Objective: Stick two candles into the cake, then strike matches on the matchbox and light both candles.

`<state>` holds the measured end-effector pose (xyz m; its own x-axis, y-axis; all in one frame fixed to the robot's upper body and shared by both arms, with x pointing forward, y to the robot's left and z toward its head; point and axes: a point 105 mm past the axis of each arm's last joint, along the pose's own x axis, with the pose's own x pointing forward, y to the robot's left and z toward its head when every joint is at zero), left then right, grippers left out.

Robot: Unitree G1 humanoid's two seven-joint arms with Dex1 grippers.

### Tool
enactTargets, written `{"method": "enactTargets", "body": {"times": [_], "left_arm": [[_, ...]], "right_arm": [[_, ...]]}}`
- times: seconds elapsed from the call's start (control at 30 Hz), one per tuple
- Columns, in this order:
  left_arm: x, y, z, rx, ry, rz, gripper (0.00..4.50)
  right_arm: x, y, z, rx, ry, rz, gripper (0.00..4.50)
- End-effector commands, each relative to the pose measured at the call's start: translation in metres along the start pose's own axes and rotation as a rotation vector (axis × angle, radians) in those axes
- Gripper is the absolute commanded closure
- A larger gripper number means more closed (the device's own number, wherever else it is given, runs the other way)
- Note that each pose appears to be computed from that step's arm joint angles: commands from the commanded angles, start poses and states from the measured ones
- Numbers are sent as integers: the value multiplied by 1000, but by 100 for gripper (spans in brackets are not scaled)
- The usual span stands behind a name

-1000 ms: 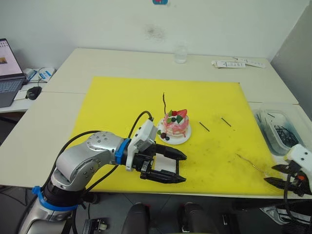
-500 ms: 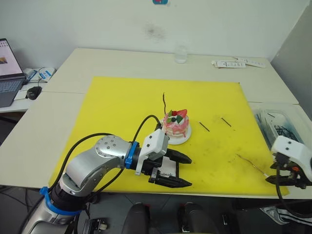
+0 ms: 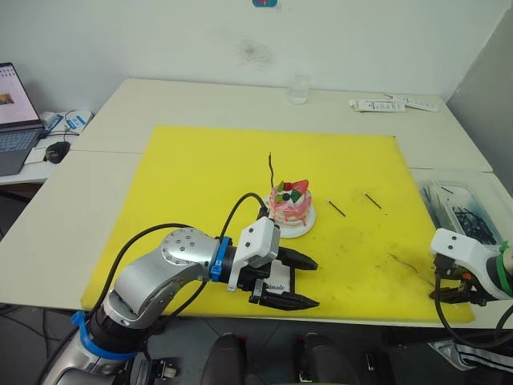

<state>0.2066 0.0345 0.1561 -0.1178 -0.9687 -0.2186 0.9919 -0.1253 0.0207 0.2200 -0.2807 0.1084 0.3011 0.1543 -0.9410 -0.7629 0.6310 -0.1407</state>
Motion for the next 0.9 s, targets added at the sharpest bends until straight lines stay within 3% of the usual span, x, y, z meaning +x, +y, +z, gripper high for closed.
{"method": "enactTargets", "body": {"times": [0.03,0.17,0.3,0.43,0.63,0.67,0.77,0.8,0.9], "left_arm": [[4,-6,11,55,-26,-22,132],[4,-7,11,56,-25,-24,132],[3,-6,9,54,-20,-22,132],[-3,-5,7,52,-5,-14,132],[-22,1,6,24,5,39,132],[-27,3,7,12,0,62,132],[-50,11,10,-17,-14,179,132],[-53,12,10,-20,-16,198,132],[-72,21,14,-31,-34,301,132]], "right_arm": [[-4,-5,-3,4,23,-23,200],[-4,-3,-3,19,21,-12,310],[-6,-1,1,40,2,-1,448],[-12,1,10,53,-38,13,448],[-39,3,47,47,-201,34,448],[-45,3,59,38,-270,32,448],[-70,8,126,-8,-683,26,448],[-74,10,138,-12,-756,28,448],[-87,27,192,-6,-1160,55,448]]}}
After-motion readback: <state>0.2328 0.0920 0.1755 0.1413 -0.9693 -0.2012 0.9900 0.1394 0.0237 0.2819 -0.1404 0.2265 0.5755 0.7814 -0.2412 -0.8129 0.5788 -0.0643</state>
